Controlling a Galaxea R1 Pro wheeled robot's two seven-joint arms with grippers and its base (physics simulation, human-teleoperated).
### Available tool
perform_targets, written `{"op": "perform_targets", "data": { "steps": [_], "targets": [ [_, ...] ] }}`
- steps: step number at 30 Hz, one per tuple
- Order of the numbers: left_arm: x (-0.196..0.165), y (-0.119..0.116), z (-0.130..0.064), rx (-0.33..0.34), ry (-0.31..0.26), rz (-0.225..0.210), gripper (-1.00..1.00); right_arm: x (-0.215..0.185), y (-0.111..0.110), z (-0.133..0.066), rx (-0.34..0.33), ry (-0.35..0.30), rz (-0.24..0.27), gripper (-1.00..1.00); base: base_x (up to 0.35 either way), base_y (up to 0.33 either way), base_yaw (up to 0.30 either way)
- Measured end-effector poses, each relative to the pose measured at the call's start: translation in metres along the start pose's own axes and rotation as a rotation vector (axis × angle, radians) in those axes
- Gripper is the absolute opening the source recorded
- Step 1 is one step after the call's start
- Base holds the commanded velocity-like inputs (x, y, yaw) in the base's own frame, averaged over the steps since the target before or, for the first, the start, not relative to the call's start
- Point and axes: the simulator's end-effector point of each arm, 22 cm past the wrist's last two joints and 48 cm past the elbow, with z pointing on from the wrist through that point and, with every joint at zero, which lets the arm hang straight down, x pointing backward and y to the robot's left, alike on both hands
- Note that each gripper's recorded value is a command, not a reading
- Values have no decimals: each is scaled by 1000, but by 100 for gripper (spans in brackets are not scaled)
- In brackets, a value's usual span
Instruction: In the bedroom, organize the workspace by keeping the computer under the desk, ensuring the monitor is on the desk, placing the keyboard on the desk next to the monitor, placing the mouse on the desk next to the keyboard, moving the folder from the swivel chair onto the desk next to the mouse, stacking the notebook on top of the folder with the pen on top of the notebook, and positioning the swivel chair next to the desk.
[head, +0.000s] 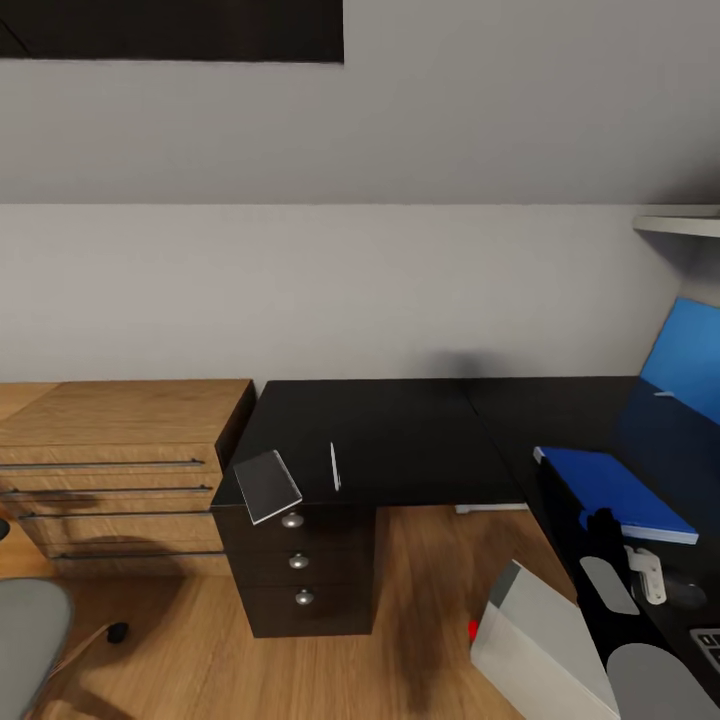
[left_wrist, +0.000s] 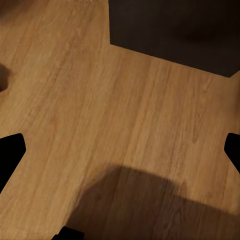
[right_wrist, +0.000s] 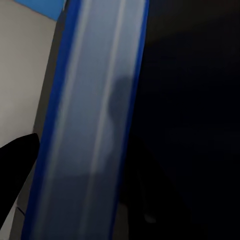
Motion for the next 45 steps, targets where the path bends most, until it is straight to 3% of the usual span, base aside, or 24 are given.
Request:
{"op": "perform_targets", "data": {
  "steps": [25,45],
  "targets": [
    [-17,0,-22,-3,0,0,100,-7,14,-10,24,9,4,-100,0,0,0],
    [-17,2,-21,-5,0,-1,100,-7,14,-10,22,9,3,-100,32,0,0]
  ]
}}
